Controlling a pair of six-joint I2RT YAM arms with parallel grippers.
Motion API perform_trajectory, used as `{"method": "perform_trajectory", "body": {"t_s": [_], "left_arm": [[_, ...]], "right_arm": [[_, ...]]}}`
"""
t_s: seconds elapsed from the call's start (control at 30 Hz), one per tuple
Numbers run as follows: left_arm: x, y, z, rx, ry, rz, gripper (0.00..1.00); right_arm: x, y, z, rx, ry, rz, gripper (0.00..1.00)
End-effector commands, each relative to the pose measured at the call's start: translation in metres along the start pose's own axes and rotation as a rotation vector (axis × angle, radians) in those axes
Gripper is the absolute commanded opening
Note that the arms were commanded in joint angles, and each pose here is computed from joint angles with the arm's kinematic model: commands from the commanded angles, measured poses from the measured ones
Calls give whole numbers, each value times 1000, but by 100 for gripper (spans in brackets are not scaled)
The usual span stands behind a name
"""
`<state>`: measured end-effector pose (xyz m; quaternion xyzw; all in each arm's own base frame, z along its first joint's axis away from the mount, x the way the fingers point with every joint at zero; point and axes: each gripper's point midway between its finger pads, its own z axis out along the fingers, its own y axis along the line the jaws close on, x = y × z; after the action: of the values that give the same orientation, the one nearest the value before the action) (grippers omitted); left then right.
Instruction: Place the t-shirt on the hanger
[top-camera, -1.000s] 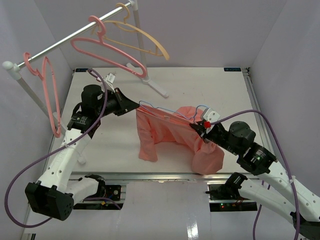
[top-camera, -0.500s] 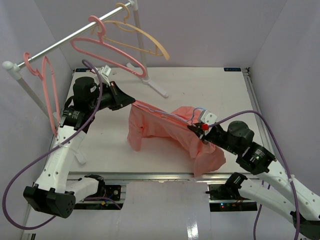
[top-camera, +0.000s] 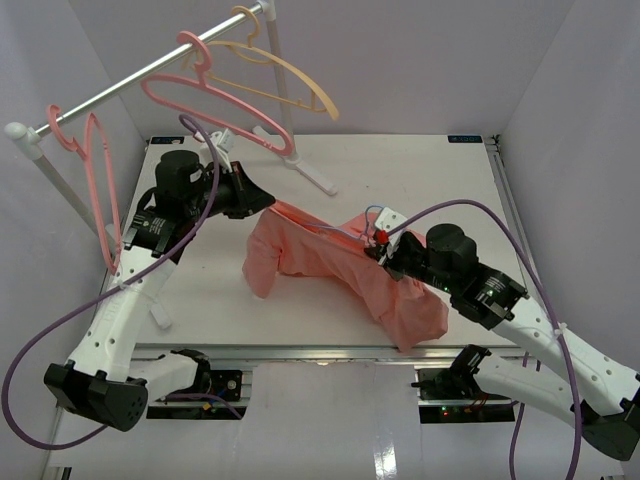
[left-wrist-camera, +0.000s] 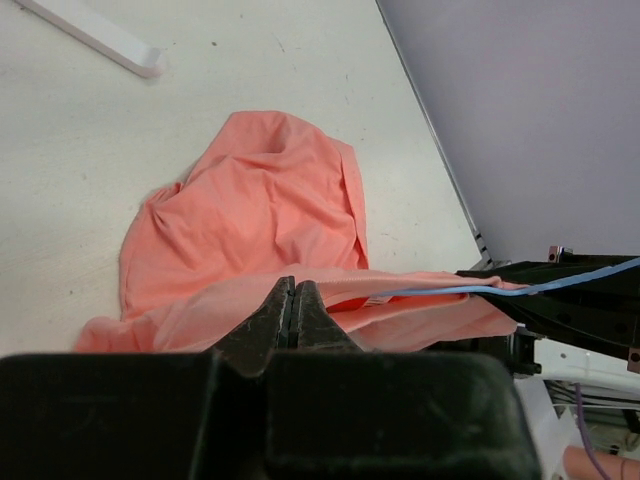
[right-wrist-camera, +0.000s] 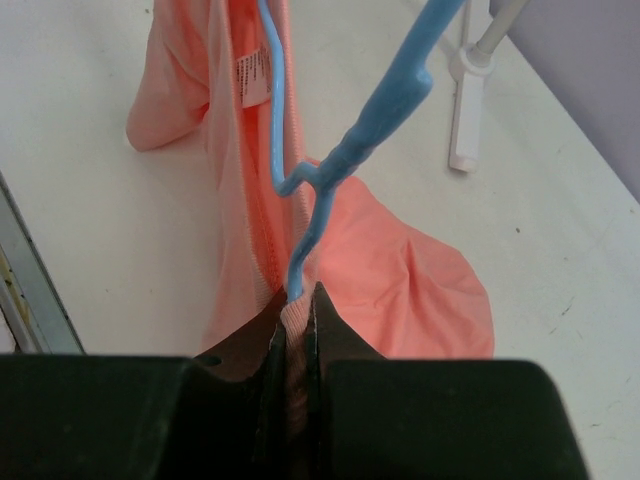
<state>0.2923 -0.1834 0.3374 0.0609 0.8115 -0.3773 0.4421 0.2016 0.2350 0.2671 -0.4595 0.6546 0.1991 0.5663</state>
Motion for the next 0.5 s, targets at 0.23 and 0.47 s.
{"method": "perform_trajectory", "body": {"t_s": [0.23, 0.47], "left_arm": [[4, -49, 35, 21, -49, 124, 0], [40, -91, 57, 99, 32, 178, 0]], "right_arm": [[-15, 5, 14, -38, -1, 116, 8], [-17, 3, 23, -20, -20, 128, 8]]}}
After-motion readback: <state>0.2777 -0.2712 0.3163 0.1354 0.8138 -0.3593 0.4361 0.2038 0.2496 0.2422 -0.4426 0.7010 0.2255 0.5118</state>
